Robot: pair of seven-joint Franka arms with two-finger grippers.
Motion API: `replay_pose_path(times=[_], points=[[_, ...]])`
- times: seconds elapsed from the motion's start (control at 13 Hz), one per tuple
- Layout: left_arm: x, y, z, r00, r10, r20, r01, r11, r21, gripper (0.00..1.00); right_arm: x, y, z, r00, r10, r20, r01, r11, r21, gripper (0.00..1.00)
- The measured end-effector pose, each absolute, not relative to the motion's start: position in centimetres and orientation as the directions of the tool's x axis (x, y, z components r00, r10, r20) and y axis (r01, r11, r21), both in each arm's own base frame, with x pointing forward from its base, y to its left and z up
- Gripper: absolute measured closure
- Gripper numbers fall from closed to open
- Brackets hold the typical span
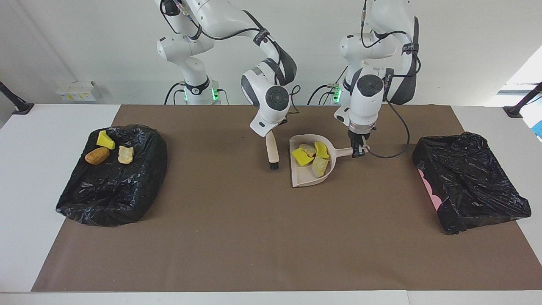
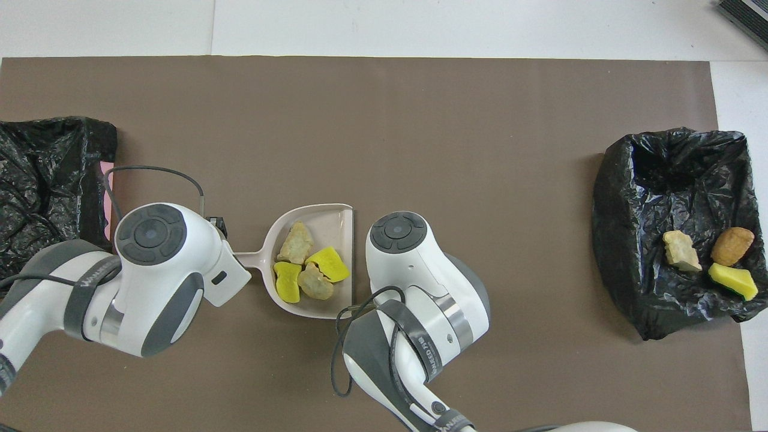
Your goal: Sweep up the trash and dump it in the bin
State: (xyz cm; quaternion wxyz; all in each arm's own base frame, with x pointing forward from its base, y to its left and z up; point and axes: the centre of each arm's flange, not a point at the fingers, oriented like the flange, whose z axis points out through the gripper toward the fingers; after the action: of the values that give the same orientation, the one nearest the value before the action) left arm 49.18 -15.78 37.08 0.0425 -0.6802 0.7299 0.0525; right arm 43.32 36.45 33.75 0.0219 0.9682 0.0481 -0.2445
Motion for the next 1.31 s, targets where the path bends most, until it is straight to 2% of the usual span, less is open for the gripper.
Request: replay_pose_path(times=[0.38, 0.62, 1.0, 1.31], points=[[53.7, -3.9, 42.8, -0.026, -0.996, -0.087, -0.999, 0.027, -0.016, 0.69, 42.3, 37.6, 34.2, 0.876, 0.099, -0.472, 0.122, -0.992, 0.019, 0.75], [54.8, 4.2, 46.9, 0.114, -0.991, -0.064, -0.993, -0.111, -0.049, 0.69, 40.0, 40.3, 34.5, 0.877, 0.067, -0.476, 0.094, -0.995, 0.034, 0.75], [52.9, 18.8, 51.1, 0.33, -0.944, -0.031, -0.94, -0.325, -0.1, 0.69, 36.2, 44.8, 34.7, 0.878, 0.031, -0.478, 0.041, -0.999, 0.01, 0.75], [51.6, 27.4, 53.8, 0.326, -0.942, -0.081, -0.938, -0.312, -0.15, 0.69, 35.9, 45.4, 33.1, 0.878, 0.027, -0.479, 0.037, -0.999, 0.012, 0.75]])
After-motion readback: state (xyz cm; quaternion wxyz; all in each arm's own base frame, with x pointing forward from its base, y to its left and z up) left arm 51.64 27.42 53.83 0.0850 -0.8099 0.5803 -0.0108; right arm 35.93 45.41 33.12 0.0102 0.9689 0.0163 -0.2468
